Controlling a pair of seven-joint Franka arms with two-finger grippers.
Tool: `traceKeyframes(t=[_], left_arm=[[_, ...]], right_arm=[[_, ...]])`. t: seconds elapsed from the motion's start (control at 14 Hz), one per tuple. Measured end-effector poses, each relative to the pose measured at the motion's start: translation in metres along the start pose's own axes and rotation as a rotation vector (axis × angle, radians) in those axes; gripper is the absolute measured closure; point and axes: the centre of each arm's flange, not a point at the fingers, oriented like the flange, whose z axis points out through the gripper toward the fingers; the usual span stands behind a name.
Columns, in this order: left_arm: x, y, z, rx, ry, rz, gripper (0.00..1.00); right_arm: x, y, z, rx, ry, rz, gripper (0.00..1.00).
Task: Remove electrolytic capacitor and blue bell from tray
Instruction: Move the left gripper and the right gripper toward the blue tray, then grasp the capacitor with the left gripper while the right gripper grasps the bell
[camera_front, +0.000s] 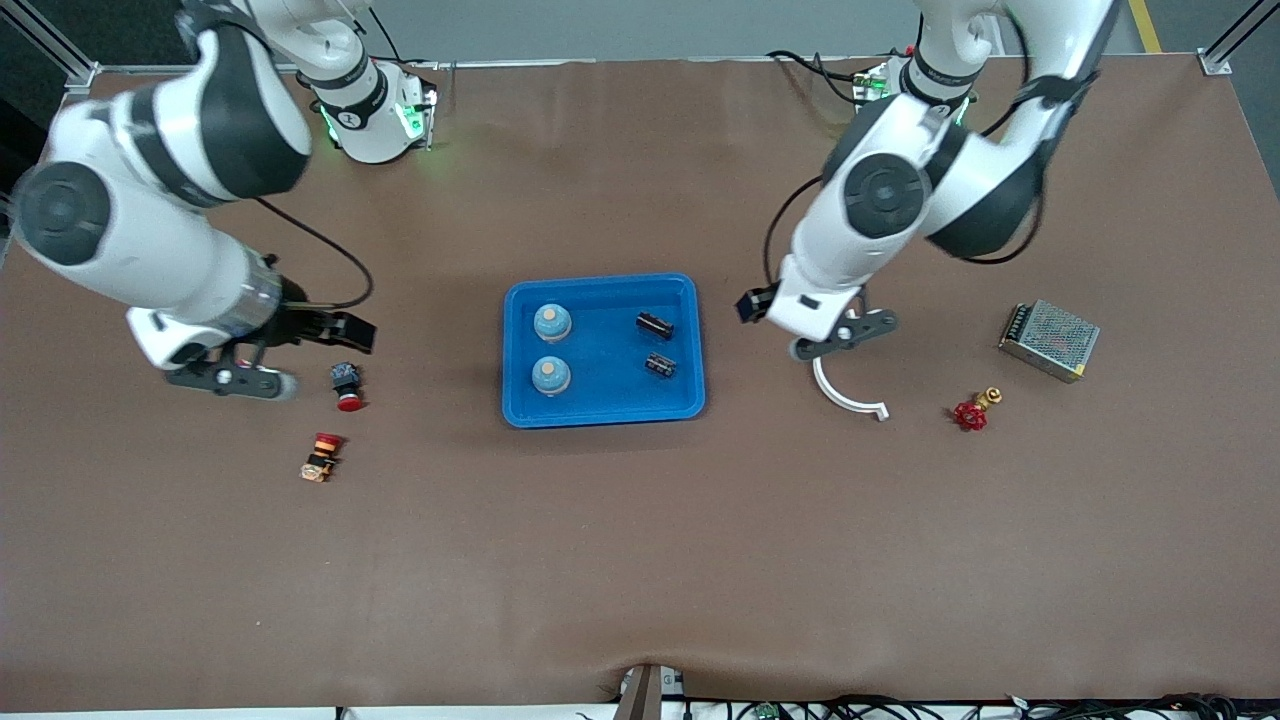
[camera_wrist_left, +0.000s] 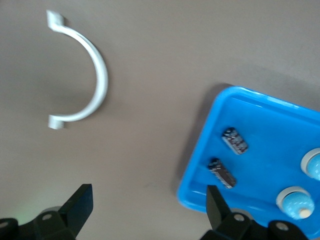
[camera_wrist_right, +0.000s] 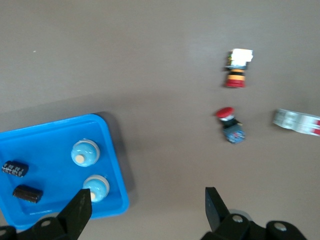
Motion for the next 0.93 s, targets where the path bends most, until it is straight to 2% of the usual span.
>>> traceKeyframes(t=[0.14,0.29,0.5,0.79,0.93], left_arm=[[-0.015,0.026,0.034,-0.019,0.006,-0.078,0.04],[-0.025,0.046,0.064,-0.049,0.0,-0.151,0.11],[-0.041,0.068,0.107,-0.078,-0.019,-0.25,0.14],[-0.064,0.089,0.164,-0.058,0.006,-0.346,0.19],[-0.074,0.099,0.185,-0.044,0.008,-0.381,0.2]], right_arm=[[-0.008,-0.017,0.031,0.015,0.021,-0.008,0.0],[-0.016,-0.024,0.055,0.007,0.006,0.013,0.0],[-0.027,-0.027,0.078,-0.007,-0.022,0.051,0.0],[-0.055,-0.061,0.122,0.02,0.045,0.114,0.0],[-0.075,-0.077,0.143,0.018,0.045,0.145,0.0]])
